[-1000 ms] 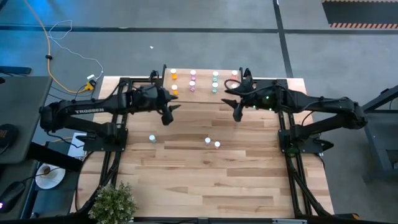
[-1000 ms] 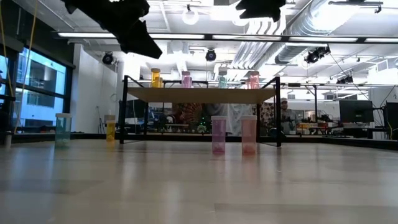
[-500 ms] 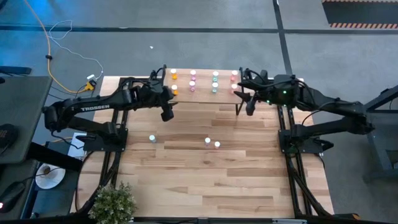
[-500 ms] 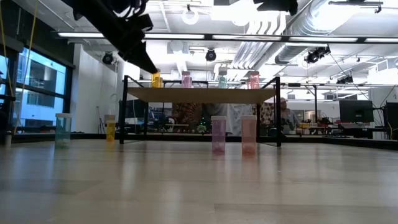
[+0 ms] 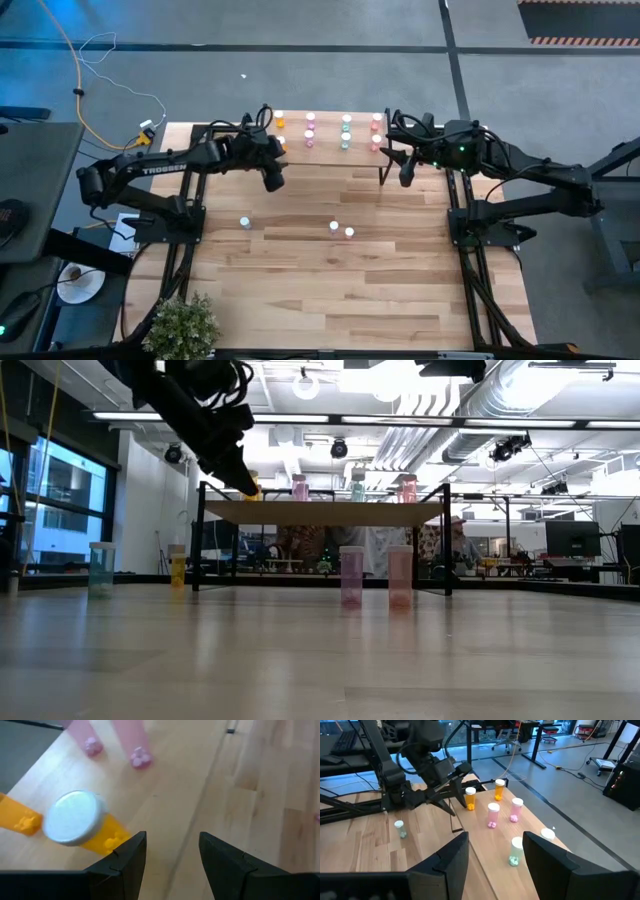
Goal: Pick and place medicine bottles onto shelf by color
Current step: Put the bottom orange pill bottle on the shelf aligned with the other orange pill bottle
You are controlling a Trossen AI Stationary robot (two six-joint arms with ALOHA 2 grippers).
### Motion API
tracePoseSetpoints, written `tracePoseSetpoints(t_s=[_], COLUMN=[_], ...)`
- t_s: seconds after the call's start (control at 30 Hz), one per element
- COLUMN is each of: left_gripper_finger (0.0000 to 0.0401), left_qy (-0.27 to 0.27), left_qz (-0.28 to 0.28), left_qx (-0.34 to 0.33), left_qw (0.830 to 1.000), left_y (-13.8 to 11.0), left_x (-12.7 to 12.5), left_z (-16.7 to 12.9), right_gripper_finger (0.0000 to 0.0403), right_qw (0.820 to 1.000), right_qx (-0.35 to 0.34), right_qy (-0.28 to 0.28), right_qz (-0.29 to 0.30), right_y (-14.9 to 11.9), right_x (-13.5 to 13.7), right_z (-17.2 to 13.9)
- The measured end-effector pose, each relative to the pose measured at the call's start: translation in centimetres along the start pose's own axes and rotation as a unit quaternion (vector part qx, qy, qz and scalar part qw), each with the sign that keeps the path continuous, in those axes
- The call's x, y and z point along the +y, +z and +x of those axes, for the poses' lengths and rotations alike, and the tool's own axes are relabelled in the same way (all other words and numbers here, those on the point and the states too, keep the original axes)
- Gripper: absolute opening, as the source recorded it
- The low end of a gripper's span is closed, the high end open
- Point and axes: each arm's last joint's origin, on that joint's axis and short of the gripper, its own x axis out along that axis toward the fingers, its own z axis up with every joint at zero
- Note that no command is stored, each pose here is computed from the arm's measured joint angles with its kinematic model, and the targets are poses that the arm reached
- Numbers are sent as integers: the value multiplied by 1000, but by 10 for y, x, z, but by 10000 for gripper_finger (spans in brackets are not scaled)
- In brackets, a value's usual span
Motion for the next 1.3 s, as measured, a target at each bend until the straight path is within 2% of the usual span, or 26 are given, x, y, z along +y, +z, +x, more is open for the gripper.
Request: tracePoseSetpoints(t_s=[0.8, 1.3], left_gripper_finger=[172, 172], left_qy=[37, 26], left_qz=[-30, -39], left_qx=[5, -9], left_qw=[999, 999], left_y=[-4, -2], left_x=[24, 24], left_z=[3, 3], right_gripper_finger=[179, 179], right_qw=[1000, 1000], right_qx=[8, 9], right_qy=[0, 0], right_qz=[2, 2], right_y=[-2, -2], right_x=[0, 0], right_z=[0, 0])
